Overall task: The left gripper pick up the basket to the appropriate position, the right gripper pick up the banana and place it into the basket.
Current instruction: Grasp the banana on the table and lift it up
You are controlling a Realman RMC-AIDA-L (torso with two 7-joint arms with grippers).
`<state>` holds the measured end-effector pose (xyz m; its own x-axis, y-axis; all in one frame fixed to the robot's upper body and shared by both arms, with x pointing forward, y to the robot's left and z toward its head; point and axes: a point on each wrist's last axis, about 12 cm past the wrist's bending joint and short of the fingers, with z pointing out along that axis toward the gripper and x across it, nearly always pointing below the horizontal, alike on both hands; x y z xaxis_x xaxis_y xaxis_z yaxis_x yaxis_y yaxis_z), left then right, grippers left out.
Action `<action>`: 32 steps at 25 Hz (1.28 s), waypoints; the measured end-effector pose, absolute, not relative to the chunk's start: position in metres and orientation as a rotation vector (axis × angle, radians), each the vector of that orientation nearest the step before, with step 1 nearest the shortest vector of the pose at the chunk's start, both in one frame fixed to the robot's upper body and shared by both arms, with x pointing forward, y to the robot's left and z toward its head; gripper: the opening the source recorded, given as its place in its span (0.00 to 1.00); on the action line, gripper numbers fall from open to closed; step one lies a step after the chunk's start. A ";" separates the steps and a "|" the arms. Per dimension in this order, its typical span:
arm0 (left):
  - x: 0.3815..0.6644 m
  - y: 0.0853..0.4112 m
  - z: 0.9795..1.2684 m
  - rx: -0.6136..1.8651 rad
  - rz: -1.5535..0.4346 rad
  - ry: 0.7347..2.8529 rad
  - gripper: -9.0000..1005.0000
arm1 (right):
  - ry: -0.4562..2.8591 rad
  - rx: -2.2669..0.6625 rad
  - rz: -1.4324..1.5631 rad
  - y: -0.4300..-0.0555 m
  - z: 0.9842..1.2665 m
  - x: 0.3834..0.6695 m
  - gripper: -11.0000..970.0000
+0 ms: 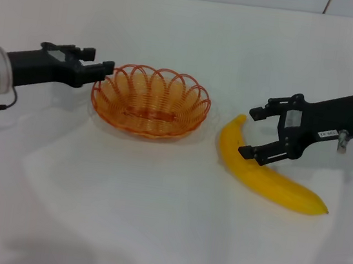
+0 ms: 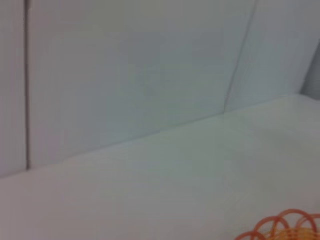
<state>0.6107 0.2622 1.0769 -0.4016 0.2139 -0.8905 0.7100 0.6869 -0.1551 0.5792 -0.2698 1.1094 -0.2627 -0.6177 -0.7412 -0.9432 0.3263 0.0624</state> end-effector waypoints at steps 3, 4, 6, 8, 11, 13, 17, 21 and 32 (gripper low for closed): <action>0.601 0.272 1.077 0.764 -0.645 1.909 0.56 | 1.965 -1.355 0.689 -0.269 1.110 0.580 0.92; 0.597 0.275 1.075 0.780 -0.640 1.895 0.56 | 1.954 -1.341 0.694 -0.268 1.111 0.580 0.92; 0.588 0.280 1.072 0.808 -0.636 1.861 0.56 | 1.930 -1.306 0.706 -0.269 1.112 0.580 0.92; 0.580 0.284 1.068 0.829 -0.631 1.832 0.56 | 1.918 -1.279 0.709 -0.270 1.113 0.580 0.92; 0.566 0.292 1.062 0.878 -0.611 1.795 0.56 | 1.922 -1.253 0.686 -0.272 1.112 0.580 0.92; 0.560 0.295 1.060 0.897 -0.603 1.779 0.56 | 1.931 -1.237 0.662 -0.274 1.110 0.582 0.92; 0.542 0.301 1.054 0.936 -0.600 1.713 0.56 | 1.943 -1.208 0.637 -0.275 1.108 0.584 0.92; 0.527 0.305 1.049 0.972 -0.608 1.683 0.56 | 1.937 -1.176 0.649 -0.273 1.111 0.585 0.92; 0.520 0.310 1.044 0.970 -0.603 1.705 0.56 | 2.055 -1.213 0.579 -0.262 1.142 0.554 0.91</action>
